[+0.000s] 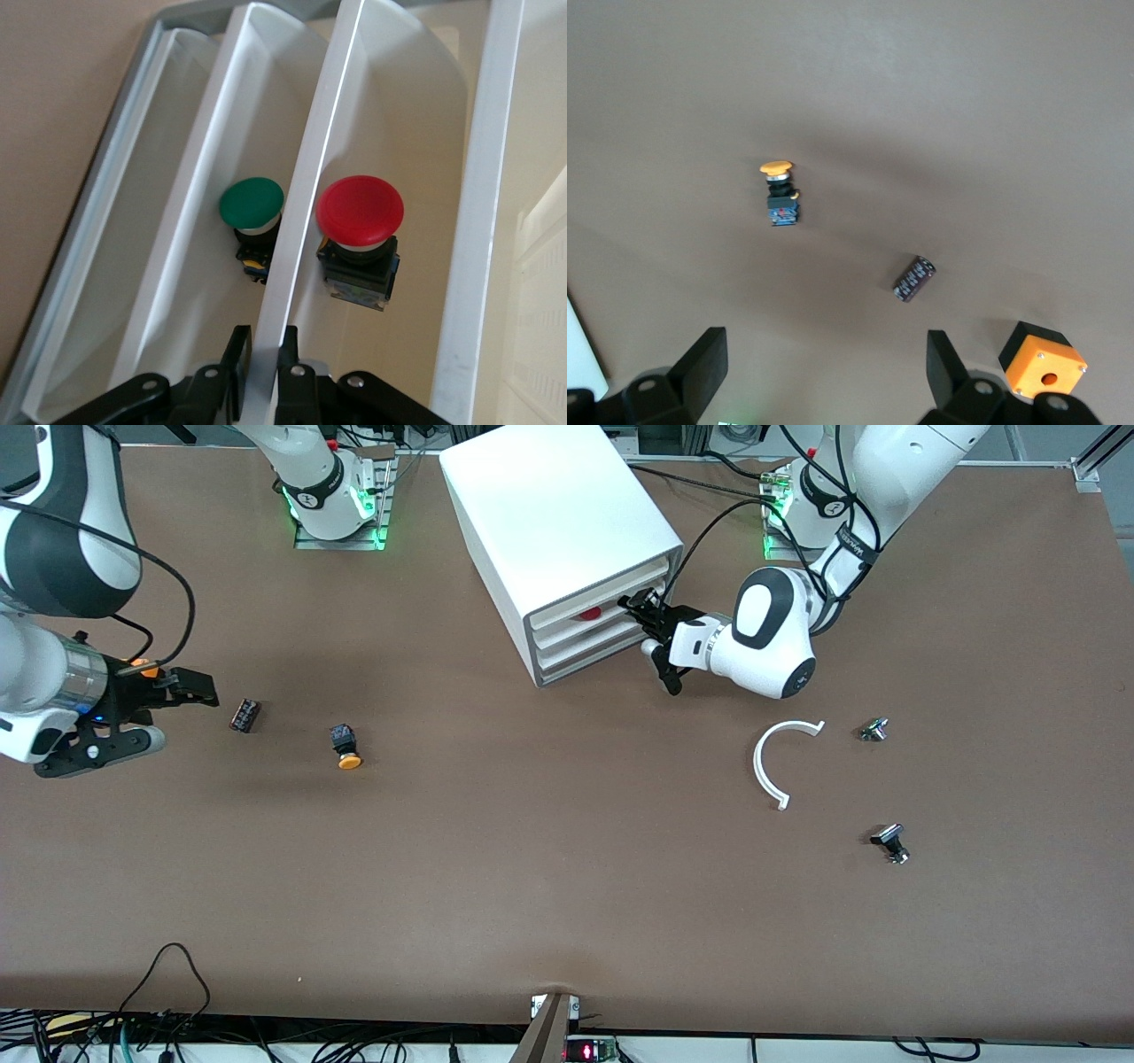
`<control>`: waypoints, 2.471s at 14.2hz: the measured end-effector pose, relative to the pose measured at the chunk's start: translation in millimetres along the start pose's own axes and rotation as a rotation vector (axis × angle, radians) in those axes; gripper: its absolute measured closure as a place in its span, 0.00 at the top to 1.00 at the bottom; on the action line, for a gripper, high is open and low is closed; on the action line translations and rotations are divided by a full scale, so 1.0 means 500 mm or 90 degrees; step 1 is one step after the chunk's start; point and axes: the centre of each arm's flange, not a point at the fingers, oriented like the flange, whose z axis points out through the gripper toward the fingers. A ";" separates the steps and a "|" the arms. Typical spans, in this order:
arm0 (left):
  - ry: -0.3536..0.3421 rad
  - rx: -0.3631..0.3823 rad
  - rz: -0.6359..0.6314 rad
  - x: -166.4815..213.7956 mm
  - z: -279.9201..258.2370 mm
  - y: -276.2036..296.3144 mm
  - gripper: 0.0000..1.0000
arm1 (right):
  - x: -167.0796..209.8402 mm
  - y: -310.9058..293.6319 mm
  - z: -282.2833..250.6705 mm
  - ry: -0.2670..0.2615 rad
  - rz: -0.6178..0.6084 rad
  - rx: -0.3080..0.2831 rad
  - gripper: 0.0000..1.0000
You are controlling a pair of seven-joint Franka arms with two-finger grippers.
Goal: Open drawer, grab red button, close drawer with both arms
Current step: 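Pull the drawer open with the left gripper while the right gripper rises, then release the drawer with the left gripper while the right gripper reaches in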
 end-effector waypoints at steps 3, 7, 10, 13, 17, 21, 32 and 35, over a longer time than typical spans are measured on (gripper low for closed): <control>0.024 0.002 -0.007 -0.003 -0.043 -0.024 0.17 | 0.010 -0.036 -0.001 0.000 0.009 -0.004 1.00; 0.054 0.007 -0.013 0.002 -0.096 -0.047 0.17 | 0.011 -0.032 -0.007 0.009 0.014 -0.006 1.00; 0.074 0.012 -0.020 0.005 -0.132 -0.067 0.17 | 0.012 -0.032 -0.013 0.013 0.014 -0.007 1.00; 0.098 0.022 -0.019 0.017 -0.185 -0.091 0.17 | 0.013 -0.032 -0.014 0.016 0.014 -0.007 1.00; 0.126 0.032 -0.024 0.024 -0.247 -0.119 0.17 | 0.032 -0.100 -0.023 0.033 0.037 -0.004 1.00; 0.148 0.045 -0.019 0.035 -0.291 -0.120 0.17 | 0.058 -0.268 -0.060 0.061 0.076 0.016 1.00; 0.228 0.096 -0.062 0.044 -0.398 -0.132 0.68 | 0.110 -0.669 0.027 0.074 0.130 0.033 1.00; 0.279 0.115 -0.088 0.026 -0.491 -0.099 0.97 | 0.121 -0.755 0.072 0.088 0.140 0.037 1.00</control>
